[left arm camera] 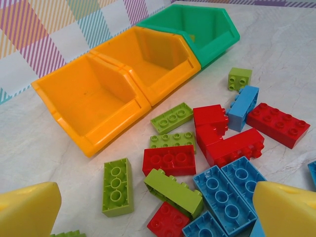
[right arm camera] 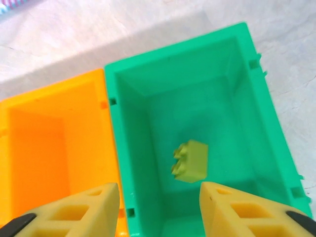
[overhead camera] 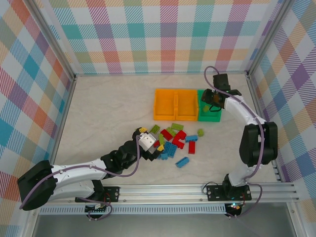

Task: Sort the legos into containers by color

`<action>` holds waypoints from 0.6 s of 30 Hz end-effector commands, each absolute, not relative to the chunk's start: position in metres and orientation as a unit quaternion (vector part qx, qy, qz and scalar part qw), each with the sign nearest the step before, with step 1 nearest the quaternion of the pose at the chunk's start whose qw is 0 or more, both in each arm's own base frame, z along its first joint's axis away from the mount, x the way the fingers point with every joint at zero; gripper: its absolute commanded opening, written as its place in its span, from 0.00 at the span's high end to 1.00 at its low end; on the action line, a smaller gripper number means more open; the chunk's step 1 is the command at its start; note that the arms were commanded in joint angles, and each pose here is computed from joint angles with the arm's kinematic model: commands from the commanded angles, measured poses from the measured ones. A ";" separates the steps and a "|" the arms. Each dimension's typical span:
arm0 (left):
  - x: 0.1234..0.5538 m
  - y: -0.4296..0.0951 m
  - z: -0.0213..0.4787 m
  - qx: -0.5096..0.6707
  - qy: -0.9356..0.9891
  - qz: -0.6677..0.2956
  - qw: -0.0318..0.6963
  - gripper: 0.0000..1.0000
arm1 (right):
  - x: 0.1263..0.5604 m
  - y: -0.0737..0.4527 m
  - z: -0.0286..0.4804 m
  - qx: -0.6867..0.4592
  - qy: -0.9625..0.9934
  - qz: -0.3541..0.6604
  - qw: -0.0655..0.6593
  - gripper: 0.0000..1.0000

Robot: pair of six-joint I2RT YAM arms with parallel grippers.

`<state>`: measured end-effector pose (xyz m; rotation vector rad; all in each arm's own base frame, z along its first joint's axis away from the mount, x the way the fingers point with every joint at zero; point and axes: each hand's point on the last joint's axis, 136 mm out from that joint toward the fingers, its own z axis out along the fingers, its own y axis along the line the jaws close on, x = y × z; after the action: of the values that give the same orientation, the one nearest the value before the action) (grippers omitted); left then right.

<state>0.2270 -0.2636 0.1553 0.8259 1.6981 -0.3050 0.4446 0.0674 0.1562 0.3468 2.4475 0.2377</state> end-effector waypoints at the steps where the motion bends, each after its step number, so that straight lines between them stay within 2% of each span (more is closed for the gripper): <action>1: 0.230 -0.262 0.166 0.333 0.722 -0.136 0.591 0.00 | 0.432 0.065 0.161 0.121 0.934 0.093 0.323 0.53; 6: 0.230 -0.259 0.168 0.328 0.722 -0.135 0.594 0.00 | 0.398 0.076 0.164 0.134 0.931 0.138 0.310 0.54; 13: 0.212 -0.276 0.168 0.383 0.699 -0.180 0.577 0.00 | 0.317 0.098 0.116 0.125 0.946 0.165 0.250 0.52; 18: 0.204 -0.284 0.166 0.401 0.690 -0.203 0.567 0.00 | 0.299 0.106 0.083 0.099 0.960 0.161 0.207 0.47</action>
<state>0.2116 -0.2772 0.1640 0.8988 1.6498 -0.4239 0.3026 0.1004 0.0940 0.2914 2.6444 0.4096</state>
